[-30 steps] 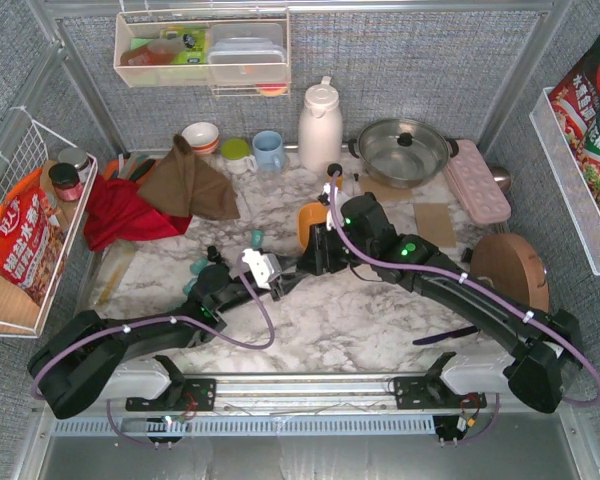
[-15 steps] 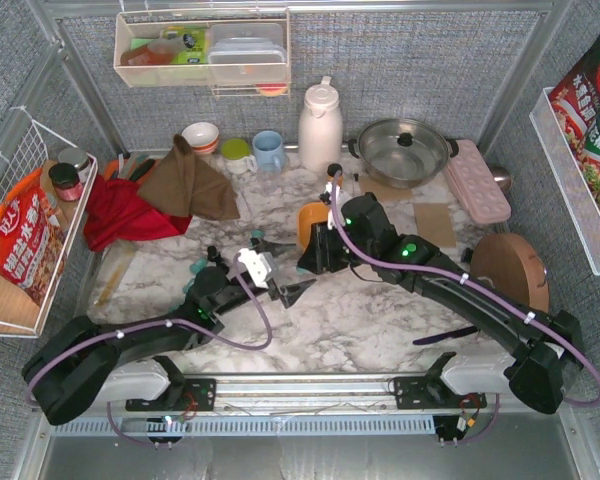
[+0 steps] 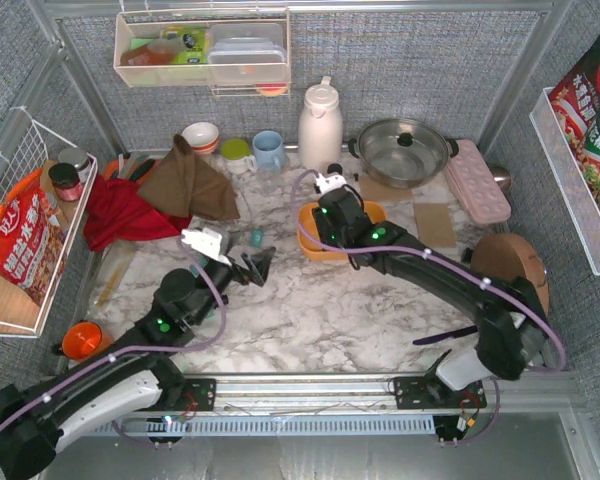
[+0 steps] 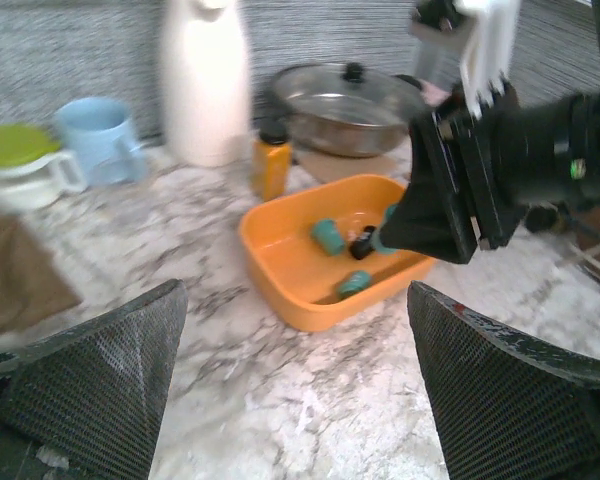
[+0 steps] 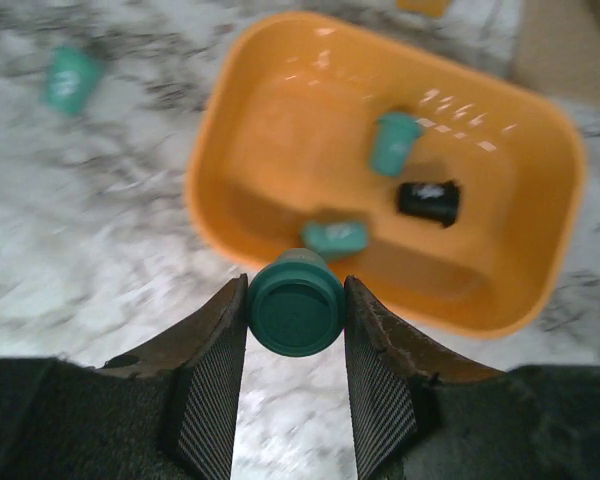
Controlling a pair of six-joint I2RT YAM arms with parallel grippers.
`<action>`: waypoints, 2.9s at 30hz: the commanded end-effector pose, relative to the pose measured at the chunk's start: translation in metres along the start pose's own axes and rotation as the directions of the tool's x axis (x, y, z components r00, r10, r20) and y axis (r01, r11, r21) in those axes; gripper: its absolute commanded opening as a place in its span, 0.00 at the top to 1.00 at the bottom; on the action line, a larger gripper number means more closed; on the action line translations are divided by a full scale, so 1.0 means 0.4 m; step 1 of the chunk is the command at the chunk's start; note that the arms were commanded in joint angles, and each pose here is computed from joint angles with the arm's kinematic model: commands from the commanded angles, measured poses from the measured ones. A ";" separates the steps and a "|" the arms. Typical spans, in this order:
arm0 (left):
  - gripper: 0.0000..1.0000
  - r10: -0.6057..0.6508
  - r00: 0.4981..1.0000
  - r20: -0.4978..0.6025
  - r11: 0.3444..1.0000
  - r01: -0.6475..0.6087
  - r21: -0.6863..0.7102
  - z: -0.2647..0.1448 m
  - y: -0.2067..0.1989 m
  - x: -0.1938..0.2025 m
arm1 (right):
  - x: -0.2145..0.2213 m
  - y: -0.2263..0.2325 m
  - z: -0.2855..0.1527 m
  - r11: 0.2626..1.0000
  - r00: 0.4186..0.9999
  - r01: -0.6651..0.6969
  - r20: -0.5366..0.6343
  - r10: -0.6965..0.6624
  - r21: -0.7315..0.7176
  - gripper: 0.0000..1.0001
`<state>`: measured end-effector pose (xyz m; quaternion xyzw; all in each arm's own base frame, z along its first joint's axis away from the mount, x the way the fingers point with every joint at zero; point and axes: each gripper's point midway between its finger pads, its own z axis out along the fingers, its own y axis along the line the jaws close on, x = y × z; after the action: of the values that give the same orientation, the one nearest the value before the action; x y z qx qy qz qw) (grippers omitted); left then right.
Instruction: Mix the coffee capsules in the storage basket
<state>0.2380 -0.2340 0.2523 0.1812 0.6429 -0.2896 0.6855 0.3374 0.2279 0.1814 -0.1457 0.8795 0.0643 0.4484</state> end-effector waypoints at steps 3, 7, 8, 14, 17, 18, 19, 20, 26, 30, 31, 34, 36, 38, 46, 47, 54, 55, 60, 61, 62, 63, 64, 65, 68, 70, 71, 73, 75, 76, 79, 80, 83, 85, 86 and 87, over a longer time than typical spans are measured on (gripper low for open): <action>0.01 -0.113 0.974 -0.194 0.933 0.037 -0.357 -0.098 0.137 0.014 | -0.054 -0.106 0.118 0.967 0.993 0.107 0.029 -0.117 0.233 0.79; 0.01 -0.079 0.962 -0.261 0.927 -0.025 -0.373 -0.152 0.153 -0.014 | -0.052 -0.128 0.184 0.959 0.994 0.105 -0.001 -0.109 0.265 0.78; 0.01 -0.070 0.962 -0.262 0.926 -0.035 -0.376 -0.163 0.158 -0.018 | -0.049 -0.131 0.198 0.958 0.995 0.099 -0.007 -0.101 0.269 0.78; 0.01 -0.064 0.981 -0.184 0.928 -0.009 -0.371 -0.191 0.168 -0.022 | -0.022 -0.141 0.268 0.964 1.000 0.013 -0.029 -0.006 0.264 0.60; 0.01 -0.052 0.985 -0.163 0.930 -0.011 -0.367 -0.195 0.170 -0.033 | -0.012 -0.147 0.286 0.966 0.999 -0.015 -0.038 0.026 0.258 0.54; 0.01 -0.052 0.985 -0.166 0.931 -0.013 -0.366 -0.196 0.170 -0.029 | -0.010 -0.148 0.289 0.966 0.999 -0.022 -0.040 0.034 0.257 0.52; 0.01 -0.053 0.984 -0.168 0.931 -0.012 -0.365 -0.198 0.170 -0.026 | -0.007 -0.154 0.289 0.965 0.998 -0.029 -0.044 0.042 0.262 0.48; 0.01 -0.055 0.983 -0.172 0.931 -0.011 -0.364 -0.198 0.169 -0.022 | -0.005 -0.156 0.288 0.964 0.998 -0.033 -0.047 0.047 0.264 0.42; 0.01 -0.063 0.978 -0.199 0.925 -0.018 -0.381 -0.195 0.174 -0.010 | -0.007 -0.172 0.243 0.961 0.996 -0.060 -0.045 0.075 0.270 0.20; 0.01 -0.115 0.971 -0.208 0.908 0.017 -0.419 -0.194 0.178 -0.001 | -0.021 -0.182 0.179 0.960 0.995 -0.094 0.002 0.097 0.264 0.18; 0.01 -0.135 0.969 -0.208 0.898 0.031 -0.440 -0.195 0.182 0.002 | -0.025 -0.185 0.161 0.960 0.994 -0.108 0.022 0.106 0.259 0.17; 0.01 -0.227 0.957 -0.180 0.828 0.092 -0.554 -0.205 0.213 0.027 | -0.017 -0.189 0.106 0.963 0.989 -0.141 0.070 0.128 0.231 0.18; 0.01 -0.284 0.943 -0.173 0.772 0.118 -0.624 -0.216 0.232 0.069 | -0.007 -0.188 0.072 0.968 0.987 -0.147 0.089 0.131 0.204 0.18; 0.01 -0.346 0.927 -0.144 0.701 0.154 -0.696 -0.235 0.252 0.107 | 0.006 -0.188 0.041 0.971 0.985 -0.153 0.107 0.135 0.182 0.18; 0.01 -0.489 0.870 -0.060 0.491 0.217 -0.844 -0.292 0.288 0.215 | 0.095 -0.198 -0.019 0.978 0.979 -0.157 0.150 0.136 0.137 0.18; 0.01 -0.504 0.862 -0.049 0.465 0.224 -0.857 -0.300 0.291 0.227 | 0.097 -0.199 -0.024 0.979 0.978 -0.155 0.162 0.133 0.132 0.19; 0.04 -0.613 0.790 -0.004 0.286 0.217 -0.933 -0.376 0.301 0.346 | 0.110 -0.203 -0.047 0.982 0.976 -0.144 0.182 0.121 0.121 0.18; 0.07 -0.631 0.776 0.007 0.257 0.218 -0.941 -0.391 0.302 0.366 | 0.105 -0.200 -0.053 0.984 0.975 -0.141 0.188 0.119 0.111 0.18; 0.21 -0.717 0.693 0.075 0.159 0.267 -0.950 -0.449 0.287 0.443 | 0.099 -0.204 -0.072 0.985 0.972 -0.140 0.206 0.116 0.104 0.19; 0.26 -0.728 0.680 0.094 0.142 0.282 -0.949 -0.458 0.286 0.451 | 0.100 -0.205 -0.074 0.985 0.972 -0.139 0.206 0.115 0.105 0.18; 0.33 -0.734 0.670 0.109 0.128 0.295 -0.947 -0.467 0.286 0.459 | 0.098 -0.205 -0.077 0.985 0.972 -0.139 0.207 0.115 0.104 0.18; 0.36 -0.738 0.665 0.117 0.121 0.300 -0.946 -0.478 0.287 0.470 | 0.096 -0.205 -0.080 0.985 0.971 -0.140 0.209 0.116 0.103 0.19; 0.38 -0.740 0.660 0.129 0.118 0.315 -0.942 -0.481 0.289 0.474 | 0.095 -0.205 -0.082 0.985 0.971 -0.140 0.211 0.117 0.101 0.18; 0.39 -0.742 0.657 0.137 0.113 0.324 -0.939 -0.484 0.291 0.479 | 0.092 -0.204 -0.086 0.985 0.969 -0.142 0.215 0.119 0.098 0.18; 0.44 -0.747 0.650 0.139 0.121 0.339 -0.933 -0.487 0.294 0.487 | 0.089 -0.205 -0.092 0.985 0.967 -0.145 0.223 0.121 0.095 0.18; 0.45 -0.746 0.655 0.118 0.136 0.323 -0.936 -0.488 0.299 0.490 | 0.090 -0.205 -0.095 0.985 0.967 -0.145 0.224 0.121 0.094 0.18; 0.45 -0.745 0.660 0.102 0.145 0.309 -0.940 -0.487 0.303 0.490 | 0.089 -0.206 -0.096 0.985 0.967 -0.146 0.226 0.122 0.094 0.18; 0.43 -0.743 0.667 0.045 0.183 0.267 -0.946 -0.480 0.308 0.490 | 0.088 -0.206 -0.098 0.985 0.966 -0.147 0.229 0.122 0.093 0.18; 0.41 -0.746 0.665 0.022 0.180 0.233 -0.956 -0.475 0.318 0.489 | 0.088 -0.205 -0.098 0.985 0.966 -0.145 0.227 0.121 0.091 0.18; 0.41 -0.747 0.665 0.003 0.180 0.207 -0.962 -0.476 0.324 0.491 | 0.088 -0.205 -0.099 0.985 0.967 -0.144 0.227 0.119 0.093 0.18; 0.41 -0.745 0.666 -0.038 0.174 0.139 -0.975 -0.481 0.347 0.494 | 0.089 -0.208 -0.102 0.985 0.967 -0.140 0.227 0.115 0.096 0.18; 0.41 -0.747 0.663 -0.048 0.176 0.128 -0.976 -0.480 0.352 0.497 | 0.088 -0.210 -0.104 0.985 0.967 -0.139 0.229 0.113 0.099 0.19; 0.41 -0.760 0.647 -0.070 0.192 0.120 -0.974 -0.471 0.357 0.507 | 0.088 -0.215 -0.108 0.985 0.967 -0.136 0.232 0.109 0.107 0.19; 0.41 -0.762 0.642 -0.081 0.201 0.116 -0.973 -0.465 0.360 0.509 | 0.088 -0.216 -0.108 0.985 0.966 -0.136 0.234 0.107 0.109 0.18; 0.41 -0.762 0.641 -0.090 0.208 0.110 -0.972 -0.465 0.362 0.511 | 0.088 -0.216 -0.108 0.985 0.966 -0.136 0.233 0.108 0.109 0.18; 0.41 -0.762 0.641 -0.096 0.209 0.103 -0.972 -0.465 0.366 0.512 | 0.088 -0.216 -0.107 0.985 0.967 -0.135 0.232 0.107 0.110 0.18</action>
<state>0.1819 -0.0328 0.0131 -0.3859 0.8646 0.0086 0.3217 0.3093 0.1302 0.1757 -0.0578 0.8375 0.0578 0.5403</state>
